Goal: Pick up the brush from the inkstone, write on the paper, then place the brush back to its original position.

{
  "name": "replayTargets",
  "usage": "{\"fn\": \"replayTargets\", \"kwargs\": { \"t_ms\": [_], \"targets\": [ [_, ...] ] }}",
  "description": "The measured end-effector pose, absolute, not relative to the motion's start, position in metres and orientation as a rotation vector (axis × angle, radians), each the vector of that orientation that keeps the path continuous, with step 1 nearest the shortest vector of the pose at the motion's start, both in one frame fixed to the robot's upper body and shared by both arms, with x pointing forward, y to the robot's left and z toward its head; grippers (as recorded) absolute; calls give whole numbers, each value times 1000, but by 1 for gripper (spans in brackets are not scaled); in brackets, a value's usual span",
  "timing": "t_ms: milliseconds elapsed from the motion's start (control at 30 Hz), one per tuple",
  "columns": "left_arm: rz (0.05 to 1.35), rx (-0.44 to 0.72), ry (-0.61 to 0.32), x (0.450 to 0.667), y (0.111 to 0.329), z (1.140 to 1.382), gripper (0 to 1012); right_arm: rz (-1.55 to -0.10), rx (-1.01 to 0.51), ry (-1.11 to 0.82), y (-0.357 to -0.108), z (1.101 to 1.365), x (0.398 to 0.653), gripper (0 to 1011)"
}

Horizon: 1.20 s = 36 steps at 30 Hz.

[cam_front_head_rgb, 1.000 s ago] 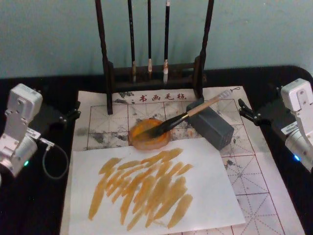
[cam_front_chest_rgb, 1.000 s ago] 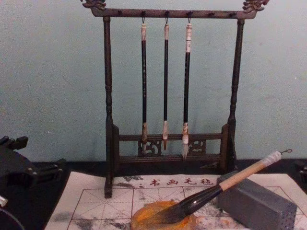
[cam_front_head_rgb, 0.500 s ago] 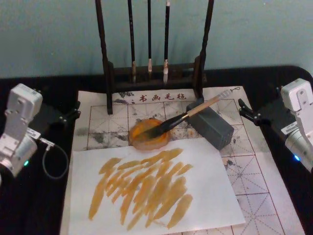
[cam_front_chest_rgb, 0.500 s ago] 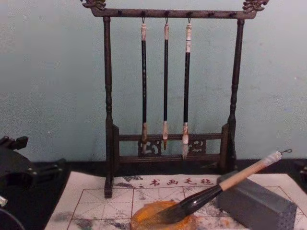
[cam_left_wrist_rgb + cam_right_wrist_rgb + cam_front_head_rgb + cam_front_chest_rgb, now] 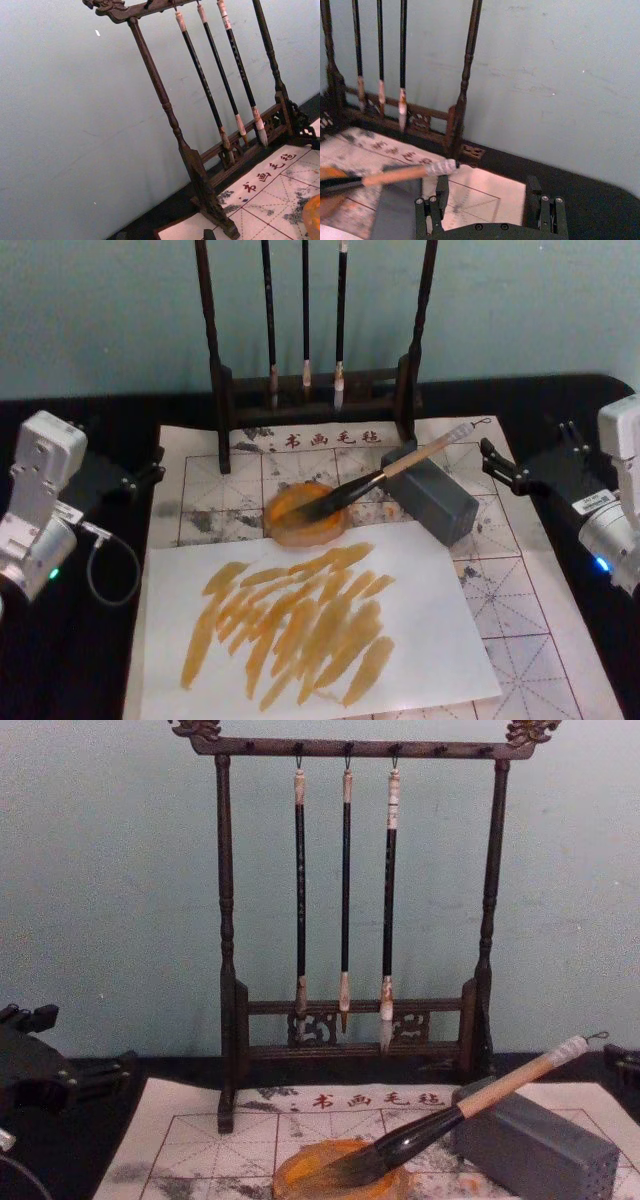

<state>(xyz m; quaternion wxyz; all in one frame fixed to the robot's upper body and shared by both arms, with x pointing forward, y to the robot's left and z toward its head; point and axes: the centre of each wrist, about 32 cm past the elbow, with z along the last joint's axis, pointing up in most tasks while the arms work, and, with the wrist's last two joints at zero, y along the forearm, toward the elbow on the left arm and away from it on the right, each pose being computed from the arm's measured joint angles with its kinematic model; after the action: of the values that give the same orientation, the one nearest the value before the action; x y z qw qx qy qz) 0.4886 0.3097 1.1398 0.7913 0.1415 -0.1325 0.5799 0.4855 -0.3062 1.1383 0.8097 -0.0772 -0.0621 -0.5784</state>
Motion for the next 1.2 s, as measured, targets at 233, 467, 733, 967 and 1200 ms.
{"fn": "replayTargets", "kwargs": {
  "t_ms": [233, 467, 733, 967, 1200],
  "targets": [
    [1248, 304, -285, 489, 310, 1140, 1001, -1213, -13, 37, -305, 1141, 479, 1000],
    [1248, 304, -285, 489, 310, 1140, 1001, -1178, 125, 243, -305, 1140, 479, 1000],
    [1248, 304, -285, 489, 310, 1140, 1001, -1112, 247, 464, -304, 1134, 485, 1000],
    [1248, 305, -285, 489, 310, 1140, 1001, -1067, 330, 646, -304, 1127, 492, 1000],
    [1248, 305, -285, 489, 310, 1140, 1001, -1027, 390, 747, -302, 1120, 502, 1000]
  ]
}}
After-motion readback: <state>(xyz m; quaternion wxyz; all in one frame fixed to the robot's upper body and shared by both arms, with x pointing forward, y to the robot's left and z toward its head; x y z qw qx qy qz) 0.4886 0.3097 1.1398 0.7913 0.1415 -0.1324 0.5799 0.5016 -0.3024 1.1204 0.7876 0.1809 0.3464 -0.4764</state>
